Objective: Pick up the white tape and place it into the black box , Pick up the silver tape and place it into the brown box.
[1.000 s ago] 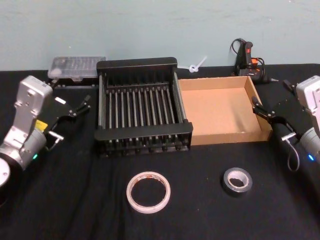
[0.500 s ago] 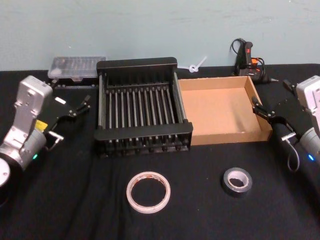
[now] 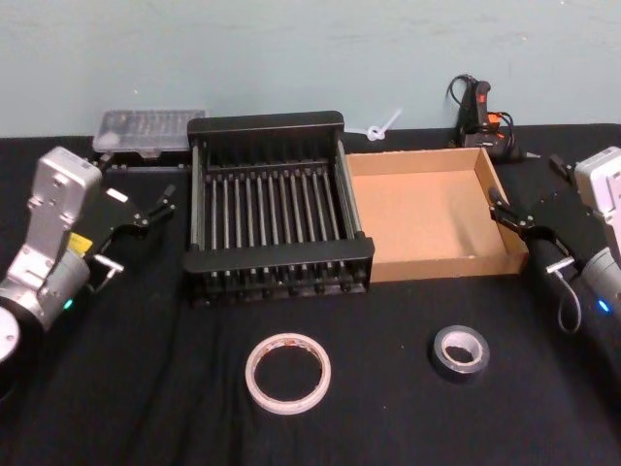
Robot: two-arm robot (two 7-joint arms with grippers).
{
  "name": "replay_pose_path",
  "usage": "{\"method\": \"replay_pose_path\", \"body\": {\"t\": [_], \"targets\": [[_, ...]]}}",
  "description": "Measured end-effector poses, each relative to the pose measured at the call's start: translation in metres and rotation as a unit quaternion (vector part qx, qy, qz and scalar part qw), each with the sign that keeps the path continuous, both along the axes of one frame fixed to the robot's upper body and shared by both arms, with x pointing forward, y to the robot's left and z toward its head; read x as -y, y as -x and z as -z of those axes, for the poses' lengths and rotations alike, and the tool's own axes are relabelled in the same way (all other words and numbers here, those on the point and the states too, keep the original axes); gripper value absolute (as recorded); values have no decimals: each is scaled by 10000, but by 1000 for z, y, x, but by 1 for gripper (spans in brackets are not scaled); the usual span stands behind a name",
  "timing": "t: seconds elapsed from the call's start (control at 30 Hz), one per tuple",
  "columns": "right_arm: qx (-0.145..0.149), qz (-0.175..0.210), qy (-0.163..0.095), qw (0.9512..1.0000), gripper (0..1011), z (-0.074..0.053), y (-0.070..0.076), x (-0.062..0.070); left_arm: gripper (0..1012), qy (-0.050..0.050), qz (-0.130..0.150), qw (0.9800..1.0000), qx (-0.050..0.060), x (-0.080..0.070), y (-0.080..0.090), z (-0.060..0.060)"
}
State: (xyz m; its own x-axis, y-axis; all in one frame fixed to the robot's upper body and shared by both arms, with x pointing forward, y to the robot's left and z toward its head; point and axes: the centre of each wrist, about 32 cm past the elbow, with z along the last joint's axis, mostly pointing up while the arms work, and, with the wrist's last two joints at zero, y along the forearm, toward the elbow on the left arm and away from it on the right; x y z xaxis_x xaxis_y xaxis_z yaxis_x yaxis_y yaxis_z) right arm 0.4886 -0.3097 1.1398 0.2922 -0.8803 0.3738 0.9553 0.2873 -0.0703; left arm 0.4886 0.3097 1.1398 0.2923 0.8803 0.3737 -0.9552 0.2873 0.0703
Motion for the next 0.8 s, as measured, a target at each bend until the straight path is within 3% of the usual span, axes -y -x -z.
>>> {"method": "replay_pose_path", "body": {"t": [0.4,0.8], "targets": [[-24,-31,-64,10000,1002,0,0,1,1001,0,0,10000,0,0,0,0],[-241,-236,-397,9986,1002,-1,8,2,1001,0,0,10000,0,0,0,0]]}}
